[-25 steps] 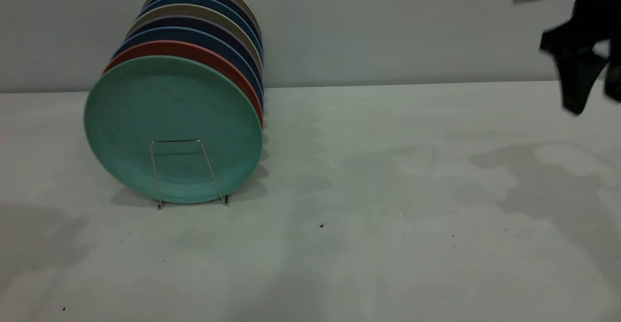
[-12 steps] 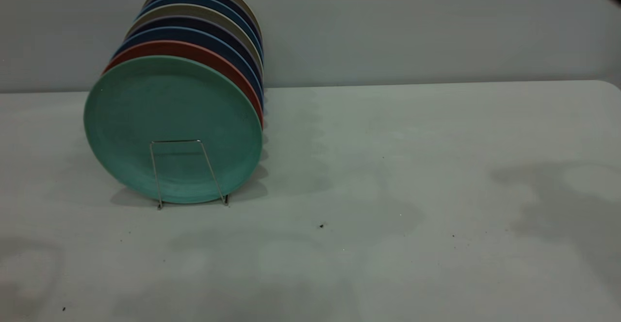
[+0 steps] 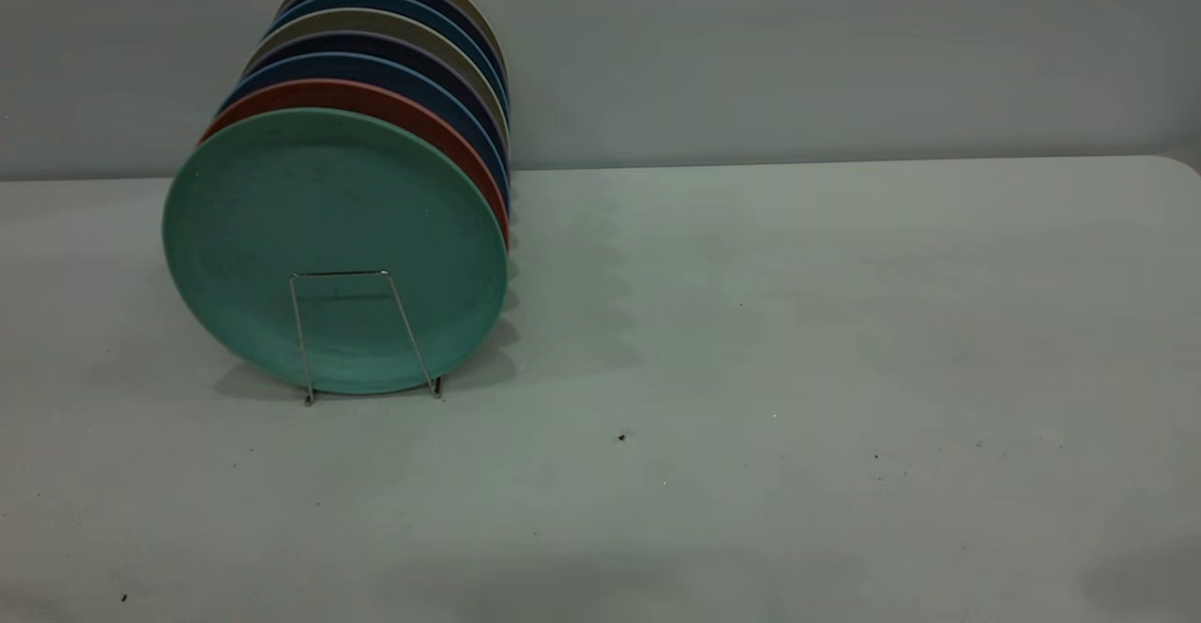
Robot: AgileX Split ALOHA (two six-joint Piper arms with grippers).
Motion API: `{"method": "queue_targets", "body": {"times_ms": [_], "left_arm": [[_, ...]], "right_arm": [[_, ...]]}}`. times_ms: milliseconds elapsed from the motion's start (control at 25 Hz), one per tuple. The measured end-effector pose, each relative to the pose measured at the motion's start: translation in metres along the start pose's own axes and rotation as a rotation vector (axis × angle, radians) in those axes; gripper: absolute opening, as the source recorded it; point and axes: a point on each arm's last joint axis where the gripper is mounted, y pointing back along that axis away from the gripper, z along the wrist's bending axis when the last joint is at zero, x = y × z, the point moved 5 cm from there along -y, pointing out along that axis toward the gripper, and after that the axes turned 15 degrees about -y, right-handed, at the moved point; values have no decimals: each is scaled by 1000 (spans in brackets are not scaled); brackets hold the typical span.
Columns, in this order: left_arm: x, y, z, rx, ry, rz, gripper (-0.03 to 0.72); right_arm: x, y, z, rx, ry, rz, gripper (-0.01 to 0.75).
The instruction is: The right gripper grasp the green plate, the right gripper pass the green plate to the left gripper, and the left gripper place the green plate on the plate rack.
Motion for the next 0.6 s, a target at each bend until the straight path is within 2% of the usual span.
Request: {"method": "queue_targets", "body": {"times_ms": [320,600], "left_arm": [[67,20,-33,-63,-30,-182,375],[115,15,-53,-108,-39,-301,375]], "right_arm": [[65,12,-5,-33,16,-104,552],[107,10,-11,-48,54,-286,552]]}}
